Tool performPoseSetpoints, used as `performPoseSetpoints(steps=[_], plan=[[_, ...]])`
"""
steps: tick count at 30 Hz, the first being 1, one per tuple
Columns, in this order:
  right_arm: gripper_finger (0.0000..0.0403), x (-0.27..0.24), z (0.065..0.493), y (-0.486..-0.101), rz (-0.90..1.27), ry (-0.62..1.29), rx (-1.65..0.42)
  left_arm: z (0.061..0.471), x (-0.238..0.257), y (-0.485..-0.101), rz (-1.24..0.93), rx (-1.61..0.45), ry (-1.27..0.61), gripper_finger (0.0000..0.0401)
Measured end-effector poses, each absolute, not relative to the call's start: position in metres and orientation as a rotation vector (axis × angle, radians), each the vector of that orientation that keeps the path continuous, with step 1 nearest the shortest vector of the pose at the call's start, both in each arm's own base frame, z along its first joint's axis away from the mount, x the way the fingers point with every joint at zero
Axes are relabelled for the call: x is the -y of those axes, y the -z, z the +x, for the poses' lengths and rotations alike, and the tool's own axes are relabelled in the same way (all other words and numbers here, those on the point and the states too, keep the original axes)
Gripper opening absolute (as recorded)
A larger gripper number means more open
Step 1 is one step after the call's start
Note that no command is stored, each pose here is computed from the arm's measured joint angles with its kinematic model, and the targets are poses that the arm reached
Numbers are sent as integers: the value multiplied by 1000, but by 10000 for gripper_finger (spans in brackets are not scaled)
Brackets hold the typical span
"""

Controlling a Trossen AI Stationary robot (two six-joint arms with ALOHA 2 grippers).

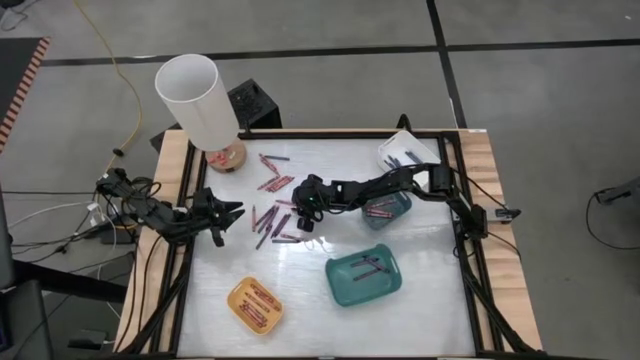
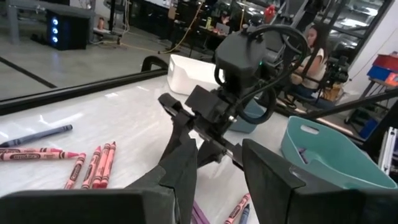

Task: Sort crayons
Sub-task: Put the red crayon into the yellow bin

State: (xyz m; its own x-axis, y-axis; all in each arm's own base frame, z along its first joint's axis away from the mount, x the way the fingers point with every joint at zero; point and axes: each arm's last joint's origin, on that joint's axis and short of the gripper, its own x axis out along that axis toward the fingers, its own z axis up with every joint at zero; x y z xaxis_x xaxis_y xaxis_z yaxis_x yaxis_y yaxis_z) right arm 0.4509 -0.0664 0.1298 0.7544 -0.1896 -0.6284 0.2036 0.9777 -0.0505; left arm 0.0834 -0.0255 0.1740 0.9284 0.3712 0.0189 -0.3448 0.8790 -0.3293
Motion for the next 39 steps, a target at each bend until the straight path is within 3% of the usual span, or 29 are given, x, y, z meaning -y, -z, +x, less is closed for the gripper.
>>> performPoseSetpoints(steps=[13,26,39], plan=[[9,71,448,-126,101,264,-716,83,26,-174,-329,82,-372,117],[4,56,447,-147,96,279,-655,83,26,-174,-330,82,-372,117],[4,-18,457,-186,-21,139,-488,83,26,-174,-336,84,-372,117]])
